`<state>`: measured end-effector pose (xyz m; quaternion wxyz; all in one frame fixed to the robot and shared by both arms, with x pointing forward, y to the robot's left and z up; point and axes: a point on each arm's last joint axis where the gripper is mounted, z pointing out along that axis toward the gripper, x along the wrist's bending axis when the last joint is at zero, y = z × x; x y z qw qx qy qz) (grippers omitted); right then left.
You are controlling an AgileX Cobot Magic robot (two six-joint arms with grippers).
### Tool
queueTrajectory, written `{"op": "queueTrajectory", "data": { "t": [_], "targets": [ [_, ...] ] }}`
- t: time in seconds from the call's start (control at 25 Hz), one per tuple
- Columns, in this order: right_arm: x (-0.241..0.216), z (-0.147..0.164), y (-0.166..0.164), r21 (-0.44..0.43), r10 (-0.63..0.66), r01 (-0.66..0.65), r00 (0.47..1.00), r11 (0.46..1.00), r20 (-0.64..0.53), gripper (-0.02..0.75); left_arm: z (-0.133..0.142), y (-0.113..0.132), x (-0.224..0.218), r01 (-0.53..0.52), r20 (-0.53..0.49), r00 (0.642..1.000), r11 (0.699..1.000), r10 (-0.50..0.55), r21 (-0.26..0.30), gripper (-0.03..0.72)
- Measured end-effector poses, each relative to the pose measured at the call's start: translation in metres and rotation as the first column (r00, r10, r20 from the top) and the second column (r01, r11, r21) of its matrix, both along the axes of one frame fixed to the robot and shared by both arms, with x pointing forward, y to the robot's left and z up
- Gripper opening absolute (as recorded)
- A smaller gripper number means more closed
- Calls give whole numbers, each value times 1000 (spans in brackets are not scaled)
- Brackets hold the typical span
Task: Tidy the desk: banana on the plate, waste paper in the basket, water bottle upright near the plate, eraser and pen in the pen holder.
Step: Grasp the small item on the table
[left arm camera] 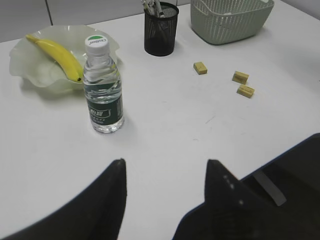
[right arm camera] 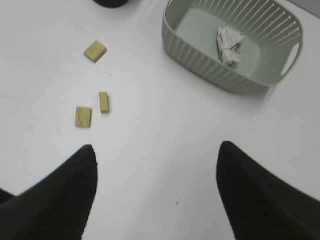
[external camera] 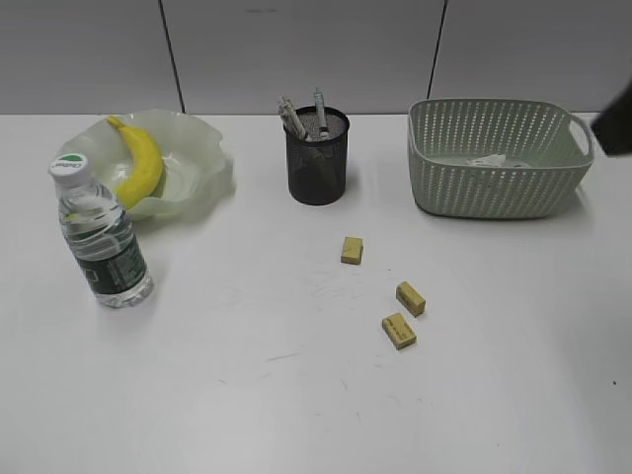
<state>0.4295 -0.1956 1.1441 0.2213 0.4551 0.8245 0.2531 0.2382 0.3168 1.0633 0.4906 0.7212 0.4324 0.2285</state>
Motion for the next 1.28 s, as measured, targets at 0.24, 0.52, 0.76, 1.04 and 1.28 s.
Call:
{"op": "queueTrajectory", "data": {
  "t": [0.24, 0.52, 0.76, 1.04, 1.28],
  "targets": [
    [-79, -27, -42, 67, 33, -36, 999, 997, 36, 582, 0, 0, 0, 2, -1, 1000, 1000, -2, -2, 382],
    [-146, -68, -80, 147, 51, -75, 986, 986, 160, 582, 0, 0, 0, 1, -1, 1000, 1000, -1, -2, 348],
    [-181, -83, -101, 208, 48, -117, 949, 971, 311, 582, 0, 0, 0, 1, -1, 1000, 1000, -1, -2, 336],
    [-196, -86, -107, 248, 63, -168, 923, 954, 380, 582, 0, 1, 1, -11, 11, 1000, 1000, 11, 11, 335],
    [-196, -87, -106, 242, 73, -174, 923, 955, 378, 582, 3, -17, 17, 14, -97, 995, 998, -7, 69, 335]
  ]
}}
